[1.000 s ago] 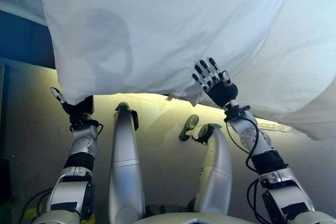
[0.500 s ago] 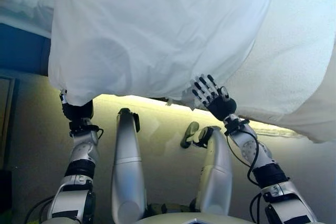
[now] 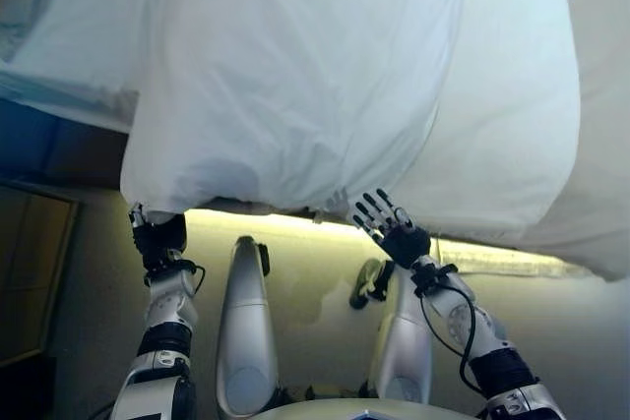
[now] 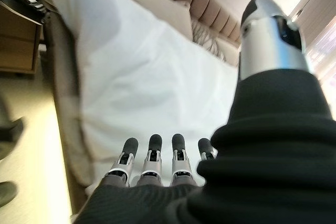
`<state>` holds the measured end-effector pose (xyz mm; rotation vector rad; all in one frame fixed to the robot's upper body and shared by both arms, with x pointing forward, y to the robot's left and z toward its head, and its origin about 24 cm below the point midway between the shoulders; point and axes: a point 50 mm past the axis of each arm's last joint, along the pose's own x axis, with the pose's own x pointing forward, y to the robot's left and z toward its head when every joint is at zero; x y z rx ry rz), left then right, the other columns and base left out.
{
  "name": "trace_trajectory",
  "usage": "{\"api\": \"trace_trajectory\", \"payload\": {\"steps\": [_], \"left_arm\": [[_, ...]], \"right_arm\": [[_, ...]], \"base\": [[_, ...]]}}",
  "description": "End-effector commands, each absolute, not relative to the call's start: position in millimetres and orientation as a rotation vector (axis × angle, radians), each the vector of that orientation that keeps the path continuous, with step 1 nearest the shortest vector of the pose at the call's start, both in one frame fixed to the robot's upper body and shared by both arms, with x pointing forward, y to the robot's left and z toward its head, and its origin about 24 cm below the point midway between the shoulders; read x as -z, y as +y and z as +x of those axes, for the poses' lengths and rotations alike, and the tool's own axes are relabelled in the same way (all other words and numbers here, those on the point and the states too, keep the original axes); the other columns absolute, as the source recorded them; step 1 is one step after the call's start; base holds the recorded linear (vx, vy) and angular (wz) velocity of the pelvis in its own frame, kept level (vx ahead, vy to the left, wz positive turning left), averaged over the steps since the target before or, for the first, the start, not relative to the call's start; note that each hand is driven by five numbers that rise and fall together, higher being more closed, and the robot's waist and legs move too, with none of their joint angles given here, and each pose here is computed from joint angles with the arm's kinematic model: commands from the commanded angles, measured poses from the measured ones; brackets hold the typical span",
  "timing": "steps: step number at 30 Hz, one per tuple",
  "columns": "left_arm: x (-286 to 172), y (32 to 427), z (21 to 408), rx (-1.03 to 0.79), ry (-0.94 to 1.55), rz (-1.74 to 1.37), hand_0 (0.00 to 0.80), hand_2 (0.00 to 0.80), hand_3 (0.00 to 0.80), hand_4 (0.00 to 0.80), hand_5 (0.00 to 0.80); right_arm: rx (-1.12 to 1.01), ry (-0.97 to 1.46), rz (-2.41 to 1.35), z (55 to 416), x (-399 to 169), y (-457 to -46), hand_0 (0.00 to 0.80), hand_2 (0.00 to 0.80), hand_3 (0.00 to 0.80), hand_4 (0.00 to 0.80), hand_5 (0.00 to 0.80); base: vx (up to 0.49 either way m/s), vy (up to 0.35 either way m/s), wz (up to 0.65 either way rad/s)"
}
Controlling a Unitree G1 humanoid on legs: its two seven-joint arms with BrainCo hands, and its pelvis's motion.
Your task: Make the bed neatly
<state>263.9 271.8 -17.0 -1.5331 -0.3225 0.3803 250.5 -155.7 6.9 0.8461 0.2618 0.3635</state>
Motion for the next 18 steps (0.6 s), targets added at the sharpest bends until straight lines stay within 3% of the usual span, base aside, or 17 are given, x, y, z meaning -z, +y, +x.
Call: {"api": "trace_trajectory", "payload": {"steps": [1,18], "left_arm": [[42,316,206,-0.622,-0.344,-1.411,0.800,0.800,0.800,0.800,0.800],[77,361,132,-1.139,-0.104,-1.298,0.800,0.800,0.800,0.800,0.800]], "right_arm": [[-0.279,0.175,0.851,251,-13,-175,0.000,0.000,0.000,0.000,0.000],[-0.196,0.232,0.685,240,-16,-225,0.000,0.000,0.000,0.000,0.000]], "base": [[0.086,0.036,0.13],[0.038,0.141,0.09]]}}
